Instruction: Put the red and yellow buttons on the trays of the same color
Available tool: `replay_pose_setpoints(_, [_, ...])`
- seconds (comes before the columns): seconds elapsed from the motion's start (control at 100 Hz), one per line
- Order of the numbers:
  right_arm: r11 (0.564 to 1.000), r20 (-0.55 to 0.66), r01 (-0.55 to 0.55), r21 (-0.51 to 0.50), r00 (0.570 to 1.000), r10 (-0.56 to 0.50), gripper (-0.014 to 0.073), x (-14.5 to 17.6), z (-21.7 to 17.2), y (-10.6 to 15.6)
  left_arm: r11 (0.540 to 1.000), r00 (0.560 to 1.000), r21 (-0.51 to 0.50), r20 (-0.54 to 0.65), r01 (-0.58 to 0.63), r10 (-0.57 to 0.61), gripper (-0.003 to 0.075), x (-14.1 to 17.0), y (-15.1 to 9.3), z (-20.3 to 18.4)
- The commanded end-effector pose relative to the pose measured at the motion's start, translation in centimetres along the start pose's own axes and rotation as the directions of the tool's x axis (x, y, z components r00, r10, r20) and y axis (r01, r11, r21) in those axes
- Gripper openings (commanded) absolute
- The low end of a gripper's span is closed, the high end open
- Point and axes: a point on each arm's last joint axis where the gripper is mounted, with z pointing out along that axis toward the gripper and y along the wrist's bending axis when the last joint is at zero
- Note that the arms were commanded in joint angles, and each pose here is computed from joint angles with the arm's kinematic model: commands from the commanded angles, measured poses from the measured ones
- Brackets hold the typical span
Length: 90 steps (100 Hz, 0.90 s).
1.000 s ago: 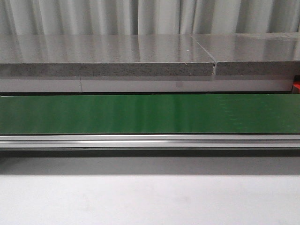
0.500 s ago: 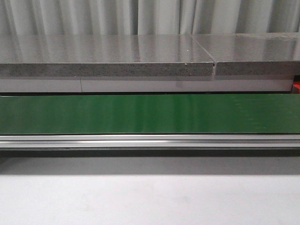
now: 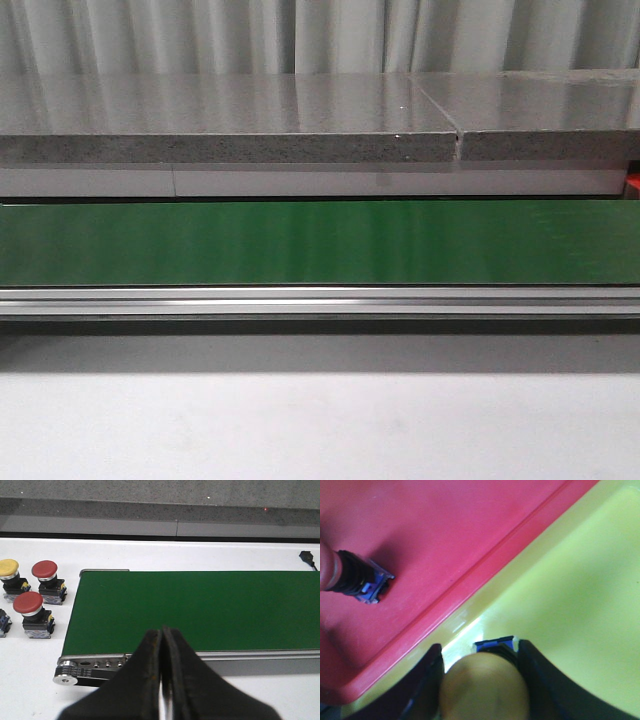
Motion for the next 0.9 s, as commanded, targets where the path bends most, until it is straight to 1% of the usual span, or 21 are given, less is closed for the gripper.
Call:
replay_pose_setpoints(0.0, [1.000,0.106,-0.008,-0.006,0.994,0.009,0.0256,-1.4,-1.1,0.0,1.000,0.995,0.024,0.095,0.010,-0.012,-0.0019,-1.4,-0.3,-0.4])
replay_pose_setpoints(0.3, [1.000,0.070,-0.010,0.008,0.998,0.009,0.0259,-1.1,1.1,-0.4,1.000,0.995,0.024,0.095,0.010,-0.012,-0.0019,-1.4,-0.3,-0.4])
replay_pose_setpoints(0.41, [1.000,0.062,-0.010,0.010,0.998,0.009,0.0269,-1.1,1.4,-0.4,1.000,0.995,0.024,0.095,0.010,-0.012,-0.0019,-1.4,-0.3,-0.4])
replay_pose_setpoints(0.48, [1.000,0.060,-0.010,0.010,0.998,0.009,0.0322,-1.0,1.4,-0.4,1.000,0.995,0.024,0.095,0.010,-0.012,-0.0019,-1.4,-0.3,-0.4])
replay_pose_setpoints(0.61, [1.000,0.061,-0.012,0.008,0.998,0.011,0.0486,-1.1,1.3,-0.4,1.000,0.995,0.024,0.095,0.010,-0.012,-0.0019,-1.4,-0.3,-0.4])
replay_pose_setpoints(0.67, [1.000,0.056,-0.018,0.005,0.998,0.017,0.0535,-1.1,1.3,-0.4,1.000,0.995,0.024,0.095,0.010,-0.012,-0.0019,-1.4,-0.3,-0.4])
replay_pose_setpoints(0.74, [1.000,0.052,-0.020,0.002,0.998,0.020,0.0559,-1.0,1.3,-0.3,1.000,0.995,0.024,0.095,0.010,-0.012,-0.0019,-1.4,-0.3,-0.4])
replay_pose_setpoints(0.89, [1.000,0.090,-0.022,-0.009,0.996,0.022,0.0561,-1.4,-0.1,-0.1,1.000,0.995,0.024,0.095,0.010,-0.012,-0.0019,-1.4,-0.3,-0.4])
